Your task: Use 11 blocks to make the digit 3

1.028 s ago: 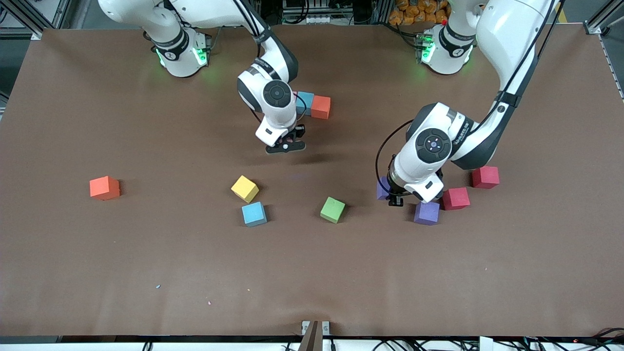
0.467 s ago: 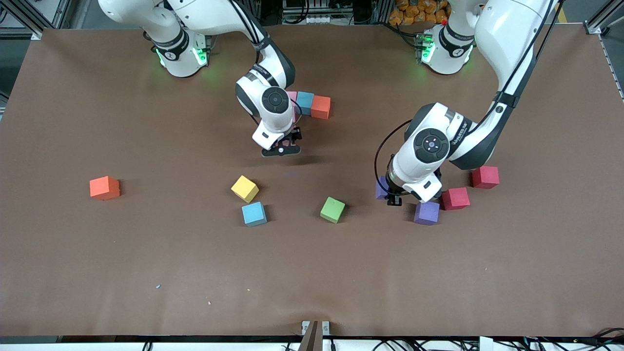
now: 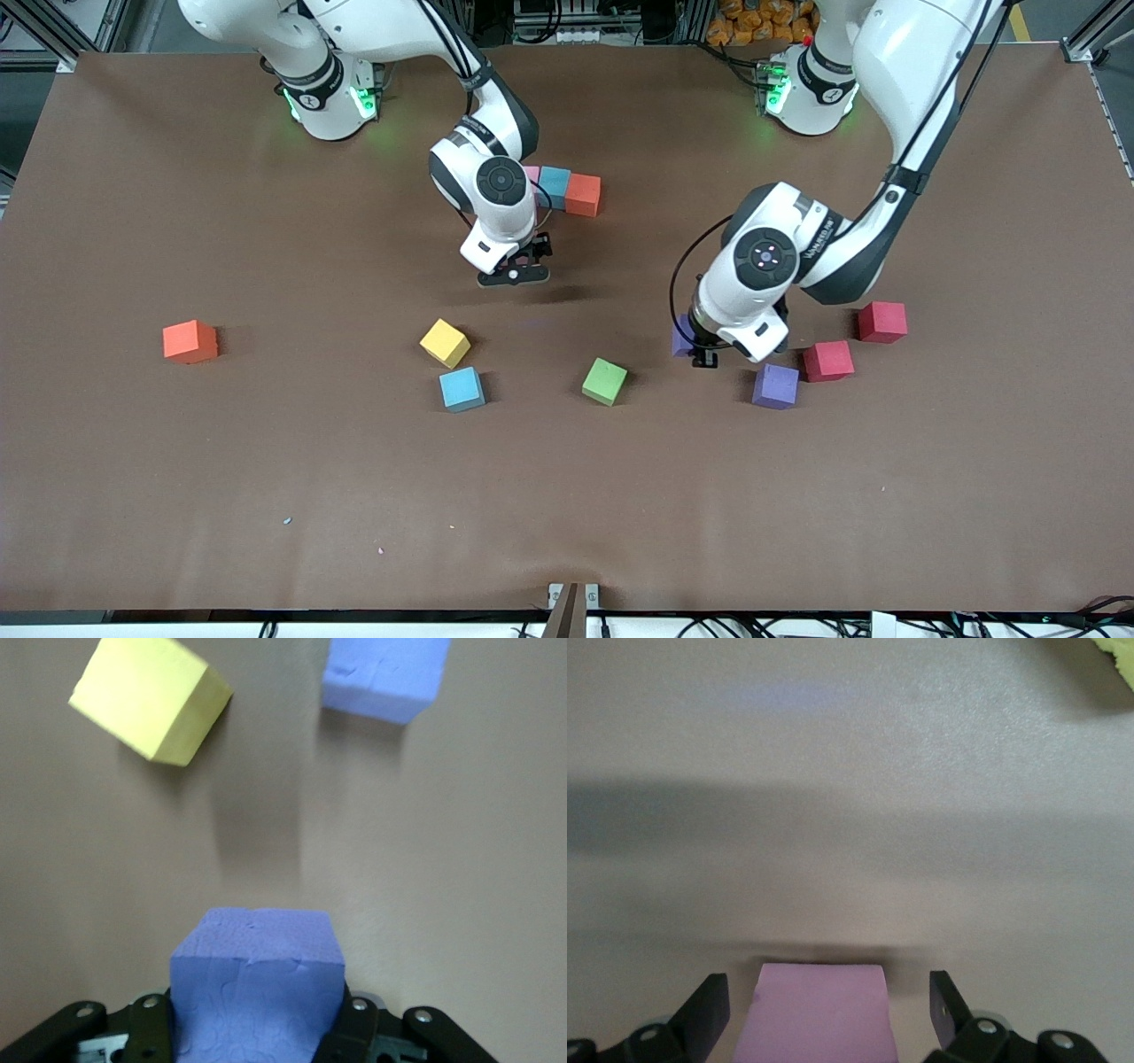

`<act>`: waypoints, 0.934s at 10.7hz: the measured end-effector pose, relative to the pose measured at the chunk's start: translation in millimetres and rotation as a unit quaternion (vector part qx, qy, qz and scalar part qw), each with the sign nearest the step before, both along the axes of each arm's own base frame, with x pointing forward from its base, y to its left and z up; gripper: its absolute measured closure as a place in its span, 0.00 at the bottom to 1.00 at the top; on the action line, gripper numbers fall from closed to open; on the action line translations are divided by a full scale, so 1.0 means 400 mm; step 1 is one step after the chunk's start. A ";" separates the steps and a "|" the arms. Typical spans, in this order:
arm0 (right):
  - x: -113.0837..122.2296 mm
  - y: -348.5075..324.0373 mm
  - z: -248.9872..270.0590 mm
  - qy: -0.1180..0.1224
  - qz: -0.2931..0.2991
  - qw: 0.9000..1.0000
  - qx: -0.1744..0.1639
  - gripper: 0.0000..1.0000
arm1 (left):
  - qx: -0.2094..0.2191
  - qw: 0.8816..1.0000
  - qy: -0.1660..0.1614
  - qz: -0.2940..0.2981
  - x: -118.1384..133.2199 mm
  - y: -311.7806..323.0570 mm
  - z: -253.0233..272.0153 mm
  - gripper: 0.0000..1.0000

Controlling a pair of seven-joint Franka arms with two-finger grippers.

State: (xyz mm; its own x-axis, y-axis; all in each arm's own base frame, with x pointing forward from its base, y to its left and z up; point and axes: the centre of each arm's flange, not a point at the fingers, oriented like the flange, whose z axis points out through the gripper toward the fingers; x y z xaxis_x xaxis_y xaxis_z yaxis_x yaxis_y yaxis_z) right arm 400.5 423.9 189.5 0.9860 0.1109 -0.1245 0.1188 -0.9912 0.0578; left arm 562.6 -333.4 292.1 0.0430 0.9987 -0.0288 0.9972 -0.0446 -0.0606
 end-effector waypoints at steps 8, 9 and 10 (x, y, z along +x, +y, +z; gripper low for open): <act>-0.027 0.011 -0.008 0.029 -0.028 0.999 0.007 0.00 | 0.019 1.000 0.021 0.000 -0.111 -0.104 -0.039 0.44; -0.031 0.015 -0.008 0.032 -0.031 0.999 0.009 0.00 | 0.019 1.000 0.020 0.000 -0.112 -0.104 -0.037 0.44; -0.039 0.022 -0.008 0.034 -0.030 0.999 0.011 0.00 | 0.019 1.000 0.020 0.000 -0.113 -0.105 -0.036 0.44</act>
